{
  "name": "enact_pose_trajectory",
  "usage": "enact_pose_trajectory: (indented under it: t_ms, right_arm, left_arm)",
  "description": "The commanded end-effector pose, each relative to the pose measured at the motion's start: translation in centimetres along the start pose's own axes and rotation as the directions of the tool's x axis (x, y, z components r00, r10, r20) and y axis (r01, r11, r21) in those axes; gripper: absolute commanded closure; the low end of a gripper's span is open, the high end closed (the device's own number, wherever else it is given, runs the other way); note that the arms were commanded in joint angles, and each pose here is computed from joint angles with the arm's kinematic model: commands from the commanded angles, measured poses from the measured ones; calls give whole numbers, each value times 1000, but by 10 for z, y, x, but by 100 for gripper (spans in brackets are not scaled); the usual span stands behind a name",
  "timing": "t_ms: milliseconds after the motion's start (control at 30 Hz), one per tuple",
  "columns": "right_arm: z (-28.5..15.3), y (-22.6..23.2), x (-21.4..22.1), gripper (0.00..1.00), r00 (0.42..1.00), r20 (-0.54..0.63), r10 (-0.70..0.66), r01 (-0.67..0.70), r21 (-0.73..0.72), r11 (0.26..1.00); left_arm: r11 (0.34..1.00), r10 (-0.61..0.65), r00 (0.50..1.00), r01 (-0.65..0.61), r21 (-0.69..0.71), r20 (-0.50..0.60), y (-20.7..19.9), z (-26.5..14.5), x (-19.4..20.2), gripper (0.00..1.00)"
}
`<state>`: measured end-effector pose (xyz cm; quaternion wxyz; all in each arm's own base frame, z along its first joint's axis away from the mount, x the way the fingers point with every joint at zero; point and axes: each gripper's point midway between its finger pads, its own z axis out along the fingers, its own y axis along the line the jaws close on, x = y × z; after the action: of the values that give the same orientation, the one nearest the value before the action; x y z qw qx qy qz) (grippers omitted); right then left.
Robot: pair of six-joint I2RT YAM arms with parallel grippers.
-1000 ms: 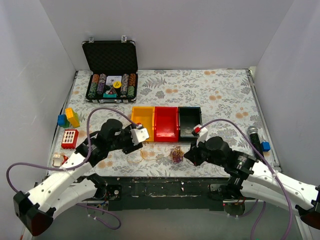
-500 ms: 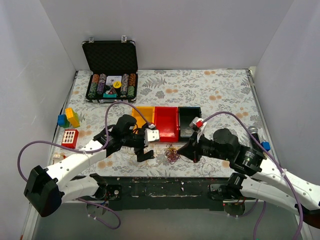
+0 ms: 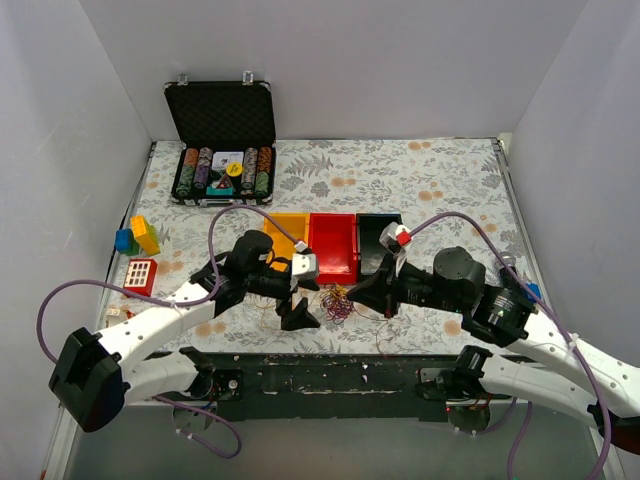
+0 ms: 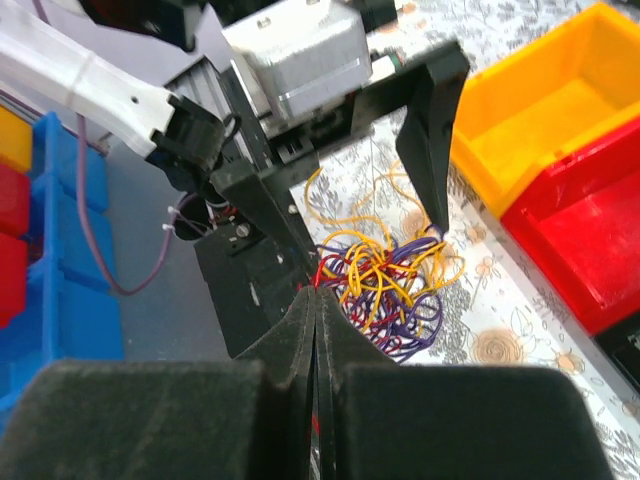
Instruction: Untangle the cables
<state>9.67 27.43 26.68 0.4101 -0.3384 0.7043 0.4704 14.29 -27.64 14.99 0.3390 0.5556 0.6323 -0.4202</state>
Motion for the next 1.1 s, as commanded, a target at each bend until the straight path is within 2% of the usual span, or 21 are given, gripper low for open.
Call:
enact_pose_trajectory:
  t_ms: [0,100,300,333,467,533,567,733,833,900,1000,1067]
  right_arm:
    - [-8,27,-51,99,989,145,-23,36,-84,996]
    - [-9,32,-56,99,986,166,-12,29,-104,994]
    - [-10,37,-59,99,982,189,18,7,-134,991]
    - [-10,37,-58,99,982,187,22,4,-134,991]
    - [-12,36,-56,99,980,194,34,-8,-129,992]
    - [-14,34,-55,99,978,203,42,-16,-125,992]
    - [-15,35,-55,99,977,208,43,-17,-128,992]
    - [-14,33,-52,99,976,212,57,-30,-126,992]
    - [-15,26,-47,99,978,200,60,-43,-86,995]
    - [-17,19,-42,99,980,193,59,-50,-51,997]
    - [-23,7,-29,99,985,163,52,-55,14,998]
    - [-24,-2,-17,99,990,129,58,-65,54,996]
  left_arm:
    - [986,-28,998,17,164,61,-32,2,-6,2]
    - [988,-38,996,25,155,76,-33,10,-5,2]
    - [998,-41,990,34,54,138,-8,28,-15,2]
    - [998,-47,989,40,56,137,-6,30,-17,5]
    - [996,-63,989,54,69,137,-5,34,-21,28]
    - [996,-67,987,58,60,148,-2,36,-23,49]
    - [996,-73,985,65,53,155,0,38,-25,65]
    - [995,-92,981,85,44,173,2,43,-30,100]
    - [997,-75,986,73,15,146,3,39,-28,100]
    - [997,-46,993,53,-57,112,12,32,-25,100]
    - [977,4,998,9,-212,62,30,14,-16,100]
    - [928,20,998,2,-372,54,54,-4,-20,100]
